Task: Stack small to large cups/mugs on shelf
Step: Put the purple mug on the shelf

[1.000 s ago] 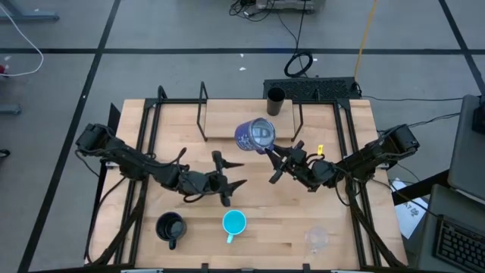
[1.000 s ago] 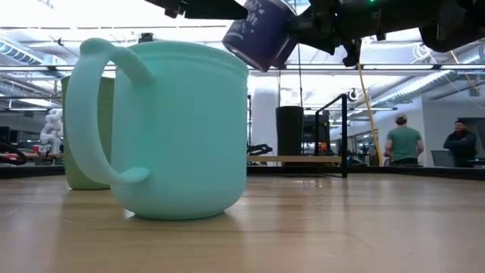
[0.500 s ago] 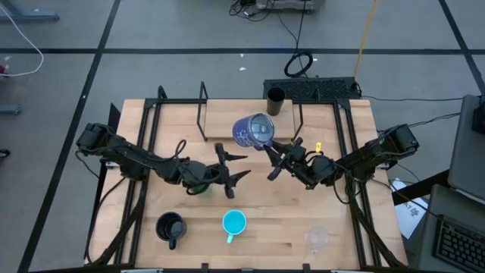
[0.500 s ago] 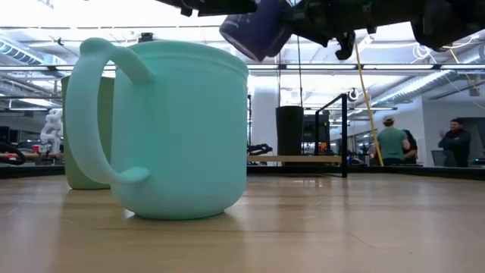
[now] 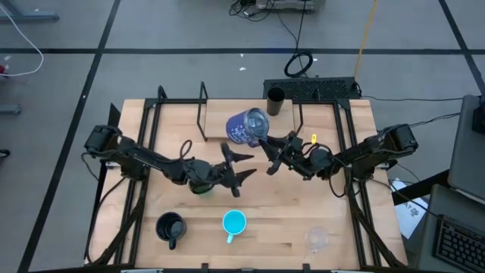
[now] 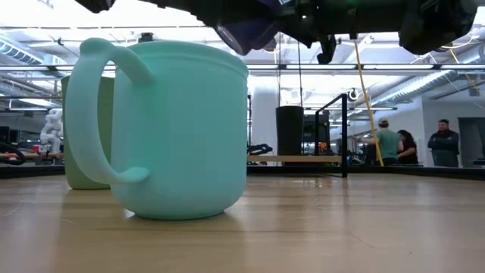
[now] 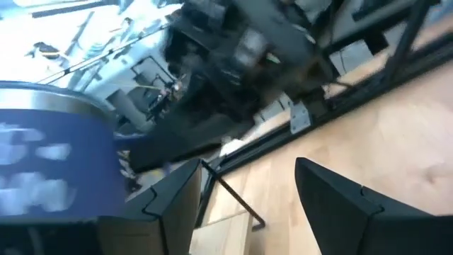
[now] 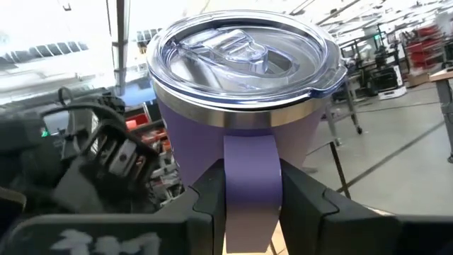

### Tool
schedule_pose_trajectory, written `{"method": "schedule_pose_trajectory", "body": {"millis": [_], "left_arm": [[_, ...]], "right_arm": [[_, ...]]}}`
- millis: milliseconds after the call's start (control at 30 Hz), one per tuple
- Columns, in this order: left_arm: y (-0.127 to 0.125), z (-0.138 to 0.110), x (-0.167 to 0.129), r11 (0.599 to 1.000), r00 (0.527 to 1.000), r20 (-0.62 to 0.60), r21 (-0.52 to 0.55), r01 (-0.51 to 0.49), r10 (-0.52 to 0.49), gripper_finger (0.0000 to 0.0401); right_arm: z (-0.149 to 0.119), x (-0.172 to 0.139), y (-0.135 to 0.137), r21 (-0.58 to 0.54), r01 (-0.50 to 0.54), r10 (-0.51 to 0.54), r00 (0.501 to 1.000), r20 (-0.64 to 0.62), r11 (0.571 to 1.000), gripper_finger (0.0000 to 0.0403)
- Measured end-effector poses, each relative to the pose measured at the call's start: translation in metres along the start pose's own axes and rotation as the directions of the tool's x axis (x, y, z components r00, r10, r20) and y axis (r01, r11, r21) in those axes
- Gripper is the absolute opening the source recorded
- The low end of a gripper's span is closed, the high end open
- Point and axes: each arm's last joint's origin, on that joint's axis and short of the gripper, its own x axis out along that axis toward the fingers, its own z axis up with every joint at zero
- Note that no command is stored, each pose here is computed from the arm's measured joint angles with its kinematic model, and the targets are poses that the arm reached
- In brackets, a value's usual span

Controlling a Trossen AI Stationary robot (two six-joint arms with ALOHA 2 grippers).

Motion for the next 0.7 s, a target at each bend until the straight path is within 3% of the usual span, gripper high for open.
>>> {"method": "schedule_pose_trajectory", "body": {"millis": [333,700], "left_arm": [[-0.011,-0.001,0.029,0.978,0.961,-0.184,0.074,-0.194,0.205,0.023],[0.003,-0.009,0.043,0.961,0.932,-0.235,0.057,-0.271,0.277,0.023]], "right_arm": [[0.0,0.001,-0.002,-0.005,0.016,-0.016,1.0,0.004,1.0,0.0086],[0.0,0.001,-0.002,-0.01,0.02,-0.02,1.0,0.0,1.0,0.0086]]}}
